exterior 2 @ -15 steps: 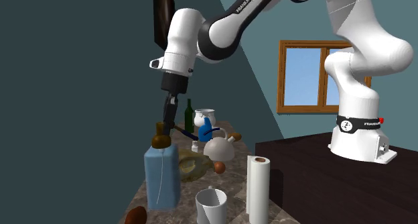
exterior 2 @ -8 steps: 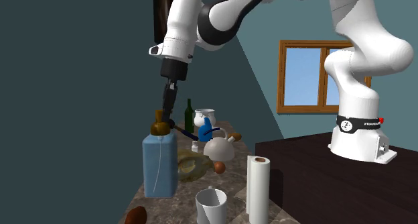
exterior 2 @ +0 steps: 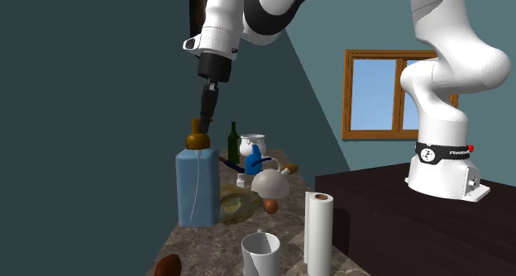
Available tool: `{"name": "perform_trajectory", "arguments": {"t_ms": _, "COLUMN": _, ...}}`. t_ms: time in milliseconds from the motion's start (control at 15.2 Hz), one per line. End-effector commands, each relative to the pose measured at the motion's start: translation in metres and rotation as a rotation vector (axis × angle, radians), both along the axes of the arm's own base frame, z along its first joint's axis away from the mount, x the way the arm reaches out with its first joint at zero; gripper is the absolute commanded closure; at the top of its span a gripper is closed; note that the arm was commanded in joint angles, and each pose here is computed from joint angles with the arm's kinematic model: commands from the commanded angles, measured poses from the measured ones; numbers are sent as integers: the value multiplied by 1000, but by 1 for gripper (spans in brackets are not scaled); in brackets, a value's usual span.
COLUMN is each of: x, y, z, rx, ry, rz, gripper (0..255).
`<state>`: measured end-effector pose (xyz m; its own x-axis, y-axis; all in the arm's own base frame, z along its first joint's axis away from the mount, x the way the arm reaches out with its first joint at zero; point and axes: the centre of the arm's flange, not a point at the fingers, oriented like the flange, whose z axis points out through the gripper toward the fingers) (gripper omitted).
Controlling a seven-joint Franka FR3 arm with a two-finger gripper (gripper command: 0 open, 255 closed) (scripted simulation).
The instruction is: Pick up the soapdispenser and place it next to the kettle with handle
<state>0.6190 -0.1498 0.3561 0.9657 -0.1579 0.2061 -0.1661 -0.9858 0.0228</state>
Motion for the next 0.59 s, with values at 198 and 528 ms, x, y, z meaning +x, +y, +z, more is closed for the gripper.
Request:
{"name": "perform_trajectory", "arguments": {"t_ms": 198, "x": 0, "y": 0, "z": 27, "rx": 0, "ry": 0, "rz": 0, "gripper": 255}}
{"name": "perform_trajectory", "arguments": {"t_ms": 528, "x": 0, "y": 0, "z": 53, "rx": 0, "ry": 0, "rz": 0, "gripper": 255}}
